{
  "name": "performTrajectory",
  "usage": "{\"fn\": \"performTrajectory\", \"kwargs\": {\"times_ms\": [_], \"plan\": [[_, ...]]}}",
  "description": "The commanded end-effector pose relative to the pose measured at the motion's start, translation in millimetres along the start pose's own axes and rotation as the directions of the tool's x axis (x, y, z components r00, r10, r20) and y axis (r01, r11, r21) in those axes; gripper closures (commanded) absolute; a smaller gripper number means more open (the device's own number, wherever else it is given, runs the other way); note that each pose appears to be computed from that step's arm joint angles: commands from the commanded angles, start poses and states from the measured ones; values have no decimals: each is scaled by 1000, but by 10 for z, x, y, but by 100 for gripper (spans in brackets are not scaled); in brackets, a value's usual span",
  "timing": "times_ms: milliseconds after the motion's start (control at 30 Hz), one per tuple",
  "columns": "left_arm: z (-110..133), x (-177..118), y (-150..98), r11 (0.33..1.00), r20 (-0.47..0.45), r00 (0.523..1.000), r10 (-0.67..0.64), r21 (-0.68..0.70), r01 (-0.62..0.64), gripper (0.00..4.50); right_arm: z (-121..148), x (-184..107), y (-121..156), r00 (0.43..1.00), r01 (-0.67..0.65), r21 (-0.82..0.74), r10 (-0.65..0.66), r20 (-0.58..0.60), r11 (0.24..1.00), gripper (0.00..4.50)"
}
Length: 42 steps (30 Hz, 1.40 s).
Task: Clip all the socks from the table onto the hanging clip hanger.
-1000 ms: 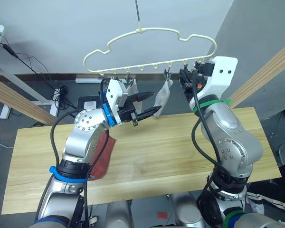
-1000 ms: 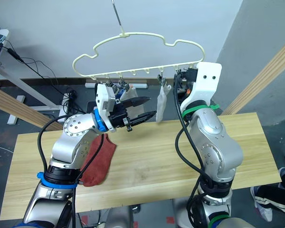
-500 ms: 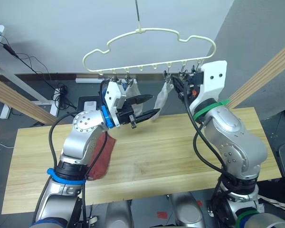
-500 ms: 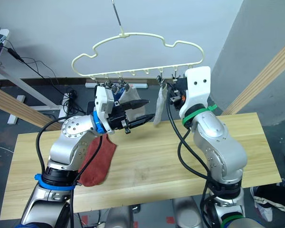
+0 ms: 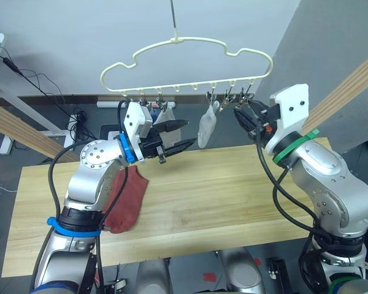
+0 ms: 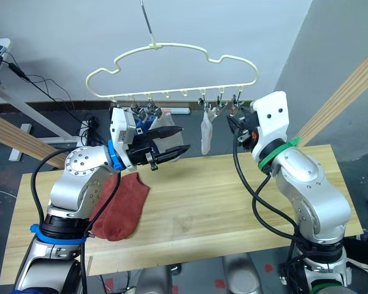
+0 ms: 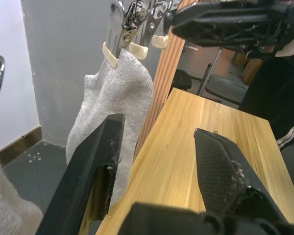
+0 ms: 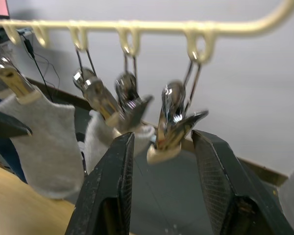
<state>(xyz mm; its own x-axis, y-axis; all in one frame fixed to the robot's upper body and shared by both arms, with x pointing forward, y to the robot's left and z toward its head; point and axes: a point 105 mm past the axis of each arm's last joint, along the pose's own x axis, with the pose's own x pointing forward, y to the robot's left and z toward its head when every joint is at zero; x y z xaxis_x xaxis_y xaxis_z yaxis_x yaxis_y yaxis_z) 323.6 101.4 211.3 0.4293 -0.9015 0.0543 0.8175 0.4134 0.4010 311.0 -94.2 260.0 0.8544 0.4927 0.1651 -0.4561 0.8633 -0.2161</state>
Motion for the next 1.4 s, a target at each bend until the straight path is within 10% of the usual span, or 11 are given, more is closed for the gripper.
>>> {"fn": "performTrajectory", "kwargs": {"times_ms": [33, 500, 867, 1400], "plan": [[141, 16, -48, 999, 37, 999, -20, 38, 19, 194, 164, 16, 97, 997, -23, -10, 23, 75, 1000, 259], [145, 38, -78, 999, 38, 999, -25, 32, 24, 194, -30, -213, -286, 973, 222, -127, -227, -29, 967, 259], [183, 22, -55, 999, 53, 998, -35, 38, 33, 194, 55, -209, 188, 996, -89, -64, 89, -8, 994, 259], [257, -33, -13, 997, 53, 998, -46, 62, 42, 194, 90, 48, 124, 1000, -10, -11, 10, 23, 1000, 259]]}}
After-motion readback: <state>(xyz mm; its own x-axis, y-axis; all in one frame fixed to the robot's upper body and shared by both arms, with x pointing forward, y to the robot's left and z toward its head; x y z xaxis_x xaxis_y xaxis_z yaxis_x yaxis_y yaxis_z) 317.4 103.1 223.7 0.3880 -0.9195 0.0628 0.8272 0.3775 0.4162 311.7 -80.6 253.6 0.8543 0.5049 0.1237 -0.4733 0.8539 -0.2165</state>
